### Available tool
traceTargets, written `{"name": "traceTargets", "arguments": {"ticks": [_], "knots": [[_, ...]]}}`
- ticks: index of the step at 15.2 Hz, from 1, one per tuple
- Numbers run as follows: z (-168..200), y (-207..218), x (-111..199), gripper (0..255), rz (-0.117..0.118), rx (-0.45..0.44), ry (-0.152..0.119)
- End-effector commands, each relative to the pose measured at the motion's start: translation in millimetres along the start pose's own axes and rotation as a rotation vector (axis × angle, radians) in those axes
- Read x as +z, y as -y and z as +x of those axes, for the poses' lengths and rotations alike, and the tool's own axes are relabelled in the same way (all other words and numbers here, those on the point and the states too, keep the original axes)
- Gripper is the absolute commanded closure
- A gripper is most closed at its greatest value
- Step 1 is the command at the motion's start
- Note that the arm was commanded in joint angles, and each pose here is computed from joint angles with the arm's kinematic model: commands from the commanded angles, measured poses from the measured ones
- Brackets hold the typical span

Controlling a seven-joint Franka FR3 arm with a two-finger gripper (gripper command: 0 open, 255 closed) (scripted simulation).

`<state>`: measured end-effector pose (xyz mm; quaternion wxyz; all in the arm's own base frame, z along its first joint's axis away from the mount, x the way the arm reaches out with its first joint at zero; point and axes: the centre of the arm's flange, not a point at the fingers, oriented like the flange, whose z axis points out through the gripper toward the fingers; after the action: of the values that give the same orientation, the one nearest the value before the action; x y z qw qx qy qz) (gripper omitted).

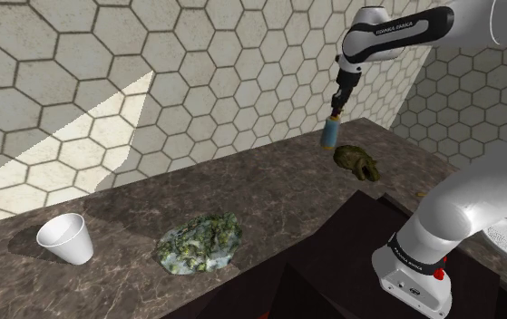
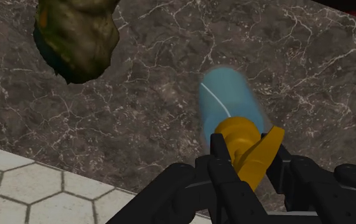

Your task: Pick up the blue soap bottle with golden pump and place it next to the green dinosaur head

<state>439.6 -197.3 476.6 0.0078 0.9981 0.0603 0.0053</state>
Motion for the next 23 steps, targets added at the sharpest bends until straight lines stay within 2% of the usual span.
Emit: {"name": "traceTargets", "arguments": {"ticks": [1,18,23], "knots": [[-22.6,-14.4,1.2,255,0.000,-0.001,-0.001],[-211.3,-131.0,0.5,255,0.000,-0.001,-0.001],[-211.5,-130.5,26.9,255,0.000,-0.001,-0.001]]}}
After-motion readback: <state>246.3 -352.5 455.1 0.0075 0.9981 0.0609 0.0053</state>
